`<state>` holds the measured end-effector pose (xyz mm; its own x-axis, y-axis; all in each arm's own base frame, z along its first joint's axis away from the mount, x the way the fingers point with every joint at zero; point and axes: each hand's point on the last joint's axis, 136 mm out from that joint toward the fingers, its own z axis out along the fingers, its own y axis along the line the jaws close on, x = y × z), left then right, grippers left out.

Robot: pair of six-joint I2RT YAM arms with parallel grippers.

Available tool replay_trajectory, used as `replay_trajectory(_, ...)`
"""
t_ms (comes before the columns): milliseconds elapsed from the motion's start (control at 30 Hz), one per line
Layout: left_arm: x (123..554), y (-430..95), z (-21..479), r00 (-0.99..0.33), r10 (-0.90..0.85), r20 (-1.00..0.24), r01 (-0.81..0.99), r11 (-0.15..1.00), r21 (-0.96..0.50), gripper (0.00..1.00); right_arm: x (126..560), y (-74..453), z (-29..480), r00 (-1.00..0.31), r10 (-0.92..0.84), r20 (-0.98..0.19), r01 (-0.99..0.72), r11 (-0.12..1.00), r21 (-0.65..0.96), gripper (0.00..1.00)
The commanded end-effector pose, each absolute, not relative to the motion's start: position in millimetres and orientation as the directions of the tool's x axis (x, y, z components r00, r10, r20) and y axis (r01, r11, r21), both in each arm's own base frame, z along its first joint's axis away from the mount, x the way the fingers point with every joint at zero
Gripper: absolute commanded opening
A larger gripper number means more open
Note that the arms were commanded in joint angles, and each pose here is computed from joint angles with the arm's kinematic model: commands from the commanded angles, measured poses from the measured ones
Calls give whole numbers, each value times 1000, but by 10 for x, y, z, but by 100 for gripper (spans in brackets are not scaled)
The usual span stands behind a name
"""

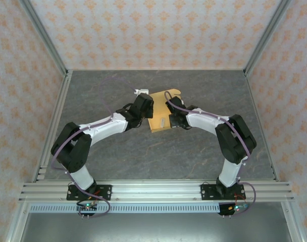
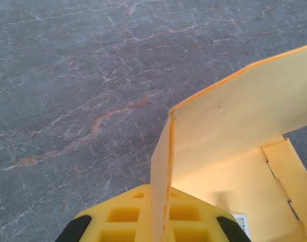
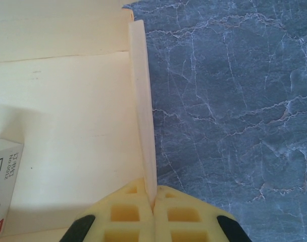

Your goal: Fold the paper box

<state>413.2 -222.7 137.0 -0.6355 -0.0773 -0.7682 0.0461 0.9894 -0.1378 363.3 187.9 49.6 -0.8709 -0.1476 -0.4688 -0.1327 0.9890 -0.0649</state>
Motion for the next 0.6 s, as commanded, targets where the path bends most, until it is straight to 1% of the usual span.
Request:
replay_trajectory(0,4177,-2177,1416,-570,-188,-800,-64,981,-185,0,3642,1918,573,-860,-110,-499,-113,993,-25,0)
replay_trajectory(100,4153,-2217,1383,-551,-248,-797,-99,968,-232,0,3647,1947,574,-859,-94,-503,-107,994,-2,0)
replay_trajectory(200,4115,-2262,1390,-523,-241,-818,-116,970,-212,0,3644,1967,568,-861,-84,-501,-104,994,12,1)
replay_trajectory(433,4079,-2255,1232,-501,-201,-842,-123,979,-160,0,3648,1913,618,-856,-90,-509,-102,995,-4,5)
replay_trajectory(567,4070,-2233,1191,-480,-192,-856,-113,981,-157,0,3661,1876,678,-850,-92,-518,-101,995,-12,8)
